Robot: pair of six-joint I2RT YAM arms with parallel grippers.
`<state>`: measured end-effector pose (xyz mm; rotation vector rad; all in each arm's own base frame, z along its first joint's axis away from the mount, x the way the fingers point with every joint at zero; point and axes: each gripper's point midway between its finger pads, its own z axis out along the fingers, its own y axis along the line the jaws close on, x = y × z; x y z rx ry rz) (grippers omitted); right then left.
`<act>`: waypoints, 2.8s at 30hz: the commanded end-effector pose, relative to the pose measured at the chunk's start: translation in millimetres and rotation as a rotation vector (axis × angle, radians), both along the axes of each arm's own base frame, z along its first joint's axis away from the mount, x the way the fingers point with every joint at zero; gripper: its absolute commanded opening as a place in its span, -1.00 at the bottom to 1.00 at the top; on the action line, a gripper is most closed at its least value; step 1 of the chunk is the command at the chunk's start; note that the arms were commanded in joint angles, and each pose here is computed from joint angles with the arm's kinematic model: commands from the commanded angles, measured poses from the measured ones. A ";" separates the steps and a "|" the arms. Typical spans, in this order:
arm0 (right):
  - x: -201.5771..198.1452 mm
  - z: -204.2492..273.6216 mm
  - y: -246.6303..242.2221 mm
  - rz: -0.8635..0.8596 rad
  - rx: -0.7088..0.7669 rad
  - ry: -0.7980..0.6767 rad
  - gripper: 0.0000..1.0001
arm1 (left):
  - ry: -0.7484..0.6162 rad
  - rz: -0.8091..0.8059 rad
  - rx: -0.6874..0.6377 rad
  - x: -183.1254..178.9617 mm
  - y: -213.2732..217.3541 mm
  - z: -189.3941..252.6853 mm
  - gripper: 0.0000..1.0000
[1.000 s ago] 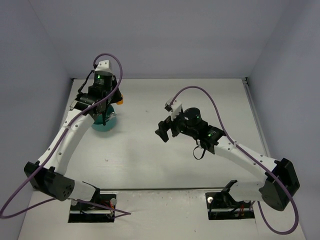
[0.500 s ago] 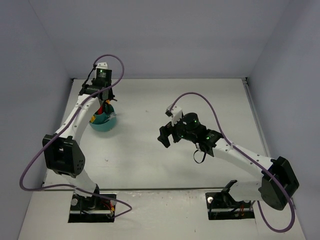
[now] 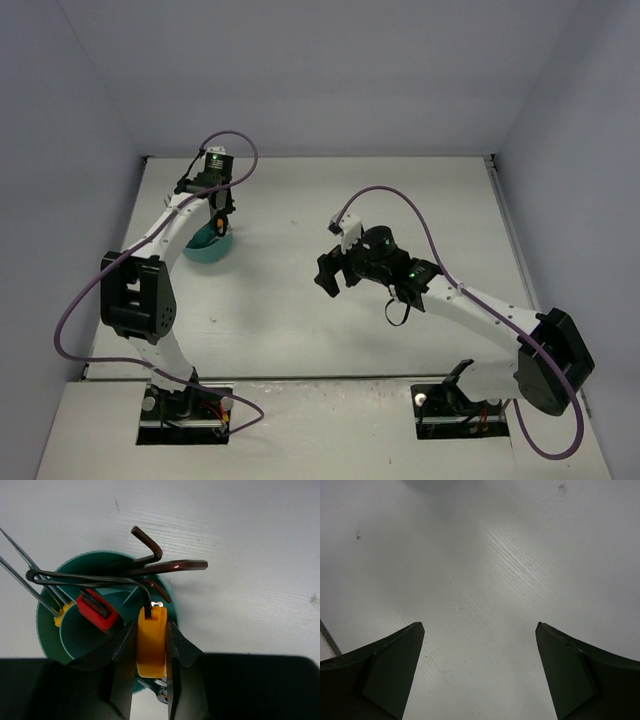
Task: Sort the tools into containers
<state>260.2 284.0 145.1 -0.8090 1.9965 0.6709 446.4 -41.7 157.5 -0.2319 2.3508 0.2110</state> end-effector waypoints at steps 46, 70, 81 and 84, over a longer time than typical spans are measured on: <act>31.5 92.3 -71.1 -0.409 0.091 -0.193 1.00 | -0.412 -0.157 -0.150 -83.9 -27.0 193.5 0.10; -15.7 170.4 -219.9 -0.952 0.258 -0.422 1.00 | -0.656 0.226 0.014 -281.3 102.7 144.3 0.54; -10.4 160.0 -219.4 -0.977 0.220 -0.398 1.00 | -0.586 0.223 0.010 -269.3 97.0 122.0 0.56; -10.9 158.4 -219.0 -0.974 0.218 -0.393 1.00 | -0.573 0.226 0.012 -268.2 97.2 119.3 0.56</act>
